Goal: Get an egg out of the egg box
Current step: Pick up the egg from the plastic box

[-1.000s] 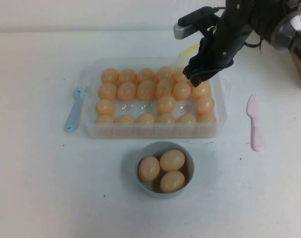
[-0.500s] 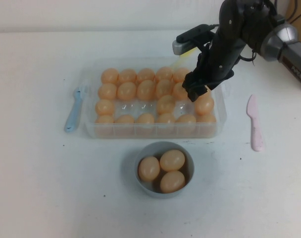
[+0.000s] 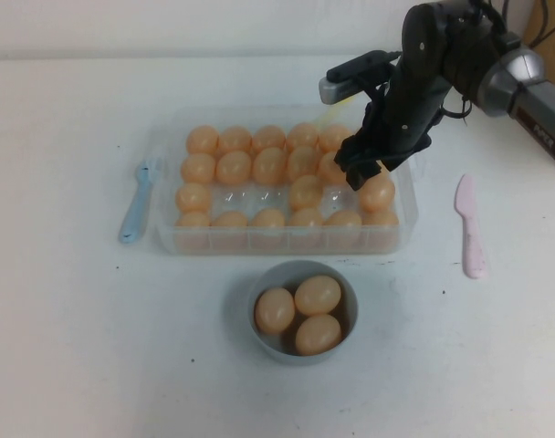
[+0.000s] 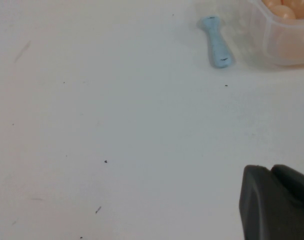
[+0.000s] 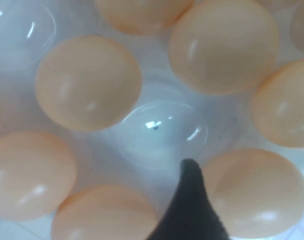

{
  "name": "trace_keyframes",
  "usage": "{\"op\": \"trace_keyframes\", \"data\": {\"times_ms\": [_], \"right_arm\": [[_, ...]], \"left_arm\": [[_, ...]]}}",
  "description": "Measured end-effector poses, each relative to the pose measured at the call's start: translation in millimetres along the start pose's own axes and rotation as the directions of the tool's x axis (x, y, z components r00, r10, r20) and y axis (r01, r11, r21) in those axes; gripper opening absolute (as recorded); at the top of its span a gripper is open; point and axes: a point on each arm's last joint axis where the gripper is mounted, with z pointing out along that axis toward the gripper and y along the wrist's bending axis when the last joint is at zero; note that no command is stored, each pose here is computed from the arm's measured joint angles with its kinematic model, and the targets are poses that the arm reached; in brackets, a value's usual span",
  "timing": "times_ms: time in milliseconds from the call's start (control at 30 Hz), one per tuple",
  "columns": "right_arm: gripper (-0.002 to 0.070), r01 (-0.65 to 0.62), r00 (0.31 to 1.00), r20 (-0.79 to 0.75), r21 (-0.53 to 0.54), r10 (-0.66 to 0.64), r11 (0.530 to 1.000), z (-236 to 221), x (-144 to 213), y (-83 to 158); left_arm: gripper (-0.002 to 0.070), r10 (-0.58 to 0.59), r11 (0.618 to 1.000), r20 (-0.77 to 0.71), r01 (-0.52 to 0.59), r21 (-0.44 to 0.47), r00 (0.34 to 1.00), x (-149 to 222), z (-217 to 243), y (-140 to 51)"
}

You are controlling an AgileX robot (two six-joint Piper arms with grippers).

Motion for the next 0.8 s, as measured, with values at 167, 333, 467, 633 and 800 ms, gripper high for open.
{"op": "trace_keyframes", "data": {"times_ms": [167, 333, 467, 633, 800], "right_arm": [[0.0446, -0.020, 1.000, 0.015, 0.000, 0.020, 1.000, -8, -1, 1], [0.0444, -0.028, 0.998, 0.054, 0.005, 0.028, 1.000, -28, -3, 2], [0.0444, -0.047, 0.997, 0.061, 0.005, 0.046, 0.999, -32, -4, 2], [0.0444, -0.096, 0.993, 0.062, -0.010, 0.096, 0.995, -32, -4, 3], [0.0439, -0.141, 0.988, 0.062, -0.044, 0.143, 0.989, -32, -5, 10]], "left_arm": [[-0.0004, 0.000, 1.000, 0.000, 0.000, 0.000, 1.000, 0, 0, 0.0], [-0.0004, 0.000, 1.000, 0.000, 0.000, 0.000, 1.000, 0, 0, 0.0], [-0.0005, 0.000, 1.000, 0.000, 0.000, 0.000, 1.000, 0, 0, 0.0], [-0.0004, 0.000, 1.000, 0.000, 0.000, 0.000, 1.000, 0, 0, 0.0], [-0.0005, 0.000, 1.000, 0.000, 0.000, 0.000, 1.000, 0, 0, 0.0]]}}
